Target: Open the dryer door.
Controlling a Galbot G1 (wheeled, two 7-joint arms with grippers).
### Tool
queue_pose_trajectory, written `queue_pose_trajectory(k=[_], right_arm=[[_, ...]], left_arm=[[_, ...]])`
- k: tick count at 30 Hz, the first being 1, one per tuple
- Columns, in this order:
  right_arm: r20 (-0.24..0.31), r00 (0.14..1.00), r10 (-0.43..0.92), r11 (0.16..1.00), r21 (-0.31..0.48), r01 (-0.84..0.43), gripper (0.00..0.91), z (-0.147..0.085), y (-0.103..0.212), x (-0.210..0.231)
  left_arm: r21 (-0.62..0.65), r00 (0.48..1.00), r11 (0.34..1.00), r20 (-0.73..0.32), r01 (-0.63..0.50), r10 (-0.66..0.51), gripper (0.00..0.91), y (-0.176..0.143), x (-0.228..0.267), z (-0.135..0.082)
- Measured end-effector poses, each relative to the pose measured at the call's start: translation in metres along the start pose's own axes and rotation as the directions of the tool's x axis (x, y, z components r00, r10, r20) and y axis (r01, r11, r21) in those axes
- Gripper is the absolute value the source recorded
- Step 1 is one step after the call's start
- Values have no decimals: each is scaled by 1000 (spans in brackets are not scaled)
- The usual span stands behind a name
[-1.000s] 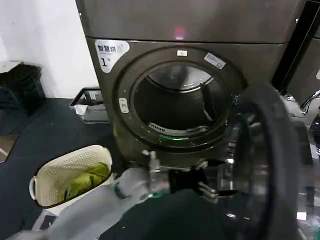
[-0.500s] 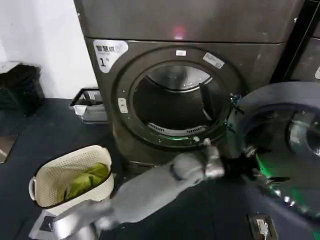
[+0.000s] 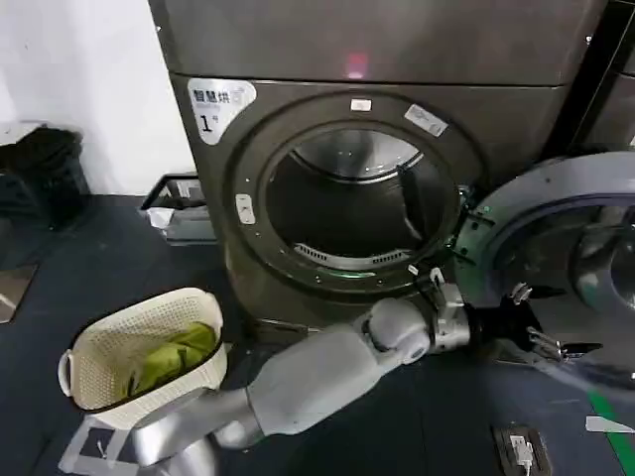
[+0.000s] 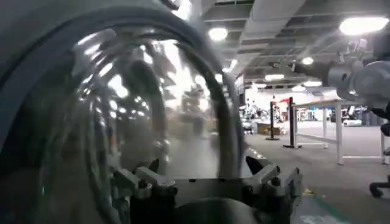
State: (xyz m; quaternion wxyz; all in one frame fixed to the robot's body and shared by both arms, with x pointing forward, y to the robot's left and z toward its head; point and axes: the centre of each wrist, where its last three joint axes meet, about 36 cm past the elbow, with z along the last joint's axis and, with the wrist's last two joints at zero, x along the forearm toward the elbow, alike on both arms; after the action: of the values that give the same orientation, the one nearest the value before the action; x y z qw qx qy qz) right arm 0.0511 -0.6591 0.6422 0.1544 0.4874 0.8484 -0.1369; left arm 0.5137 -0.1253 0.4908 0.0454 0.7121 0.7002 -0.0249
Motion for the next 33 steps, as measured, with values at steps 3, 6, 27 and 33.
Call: queue_pose_trajectory(k=[3,6,27,33], right_arm=[[4,1000,2,1000,0,-2,907,-2,-2,-1],[9,1000,2,1000,-2,-2,907,-4,-2,-1],[42,999,33,999,28,-34,907,-24,17,-4],[68,998,10,999,45,-13,907,-30,30,-6]], left_arm=[[-1,1000,1000,-1,1,-1,907,0,0,1],[-4,1000,1000,-4,3,-4,907,2,1,2],[-32,968,974,126,222,-217,907,-9,89,-4],[-108,963,963,134,248,-233,907,-20,159,1]])
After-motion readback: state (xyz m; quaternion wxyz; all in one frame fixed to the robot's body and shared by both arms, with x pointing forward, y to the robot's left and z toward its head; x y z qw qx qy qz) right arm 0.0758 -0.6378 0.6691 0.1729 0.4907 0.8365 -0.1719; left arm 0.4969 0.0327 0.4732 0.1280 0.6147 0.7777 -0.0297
